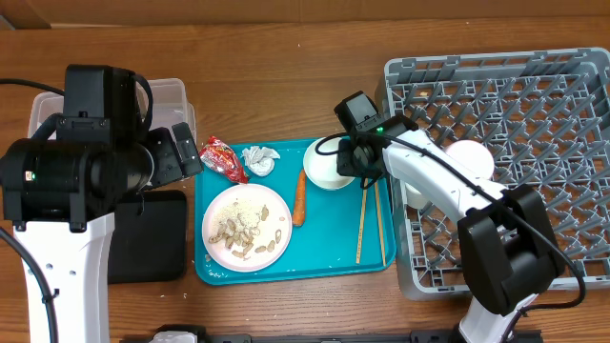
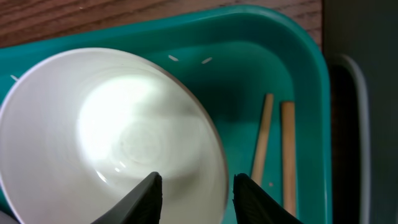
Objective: Sort waste into correct bins and load items into the dishwasher
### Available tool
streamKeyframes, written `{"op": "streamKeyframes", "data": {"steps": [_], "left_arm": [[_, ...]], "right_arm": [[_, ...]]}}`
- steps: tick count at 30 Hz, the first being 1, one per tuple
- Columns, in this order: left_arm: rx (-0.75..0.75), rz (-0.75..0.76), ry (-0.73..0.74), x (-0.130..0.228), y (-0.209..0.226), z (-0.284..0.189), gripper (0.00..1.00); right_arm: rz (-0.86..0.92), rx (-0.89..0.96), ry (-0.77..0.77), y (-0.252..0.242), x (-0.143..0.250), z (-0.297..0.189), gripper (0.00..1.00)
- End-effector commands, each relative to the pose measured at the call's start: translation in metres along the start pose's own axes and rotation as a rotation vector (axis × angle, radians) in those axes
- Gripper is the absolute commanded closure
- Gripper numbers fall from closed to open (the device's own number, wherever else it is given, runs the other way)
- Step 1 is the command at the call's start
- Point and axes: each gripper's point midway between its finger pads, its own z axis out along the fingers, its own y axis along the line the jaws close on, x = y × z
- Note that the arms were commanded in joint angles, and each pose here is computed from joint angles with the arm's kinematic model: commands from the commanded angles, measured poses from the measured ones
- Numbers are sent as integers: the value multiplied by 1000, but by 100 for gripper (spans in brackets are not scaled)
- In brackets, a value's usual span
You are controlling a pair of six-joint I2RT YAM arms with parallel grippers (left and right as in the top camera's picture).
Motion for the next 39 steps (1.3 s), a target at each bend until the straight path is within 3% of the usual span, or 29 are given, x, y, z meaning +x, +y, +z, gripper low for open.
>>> {"op": "streamKeyframes", "data": {"steps": [1,4,7,10,18,24,27,31,39], "left_arm": [[-20,-15,-3,-2,4,1,0],[-20,-15,-3,-2,4,1,0],[-20,-15,-2,-2,4,1,0],[-20,-15,-3,-2,4,1,0],[-20,-15,-3,-2,4,1,0],[-20,-15,-3,-2,4,1,0],[-20,-15,-2,-2,4,1,0],[-20,-15,-3,-2,4,1,0],[-20,-15,-2,-2,4,1,0]], "right_arm": [[-40,-12,30,6,7,11,60],[4,37,55,-3,12,25,63],[7,55,70,-7,15,30,87],[-29,42,53,-2,11,19,96],[-91,92,-221,11,-33,-94,96],[116,567,-612,-94,-70,-208,96],[190,839,-724,-150,-74,-251,96],[274,1019,-684,-209,-68,-258,96],[492,1205,-512,-311,-35,-221,96]]}}
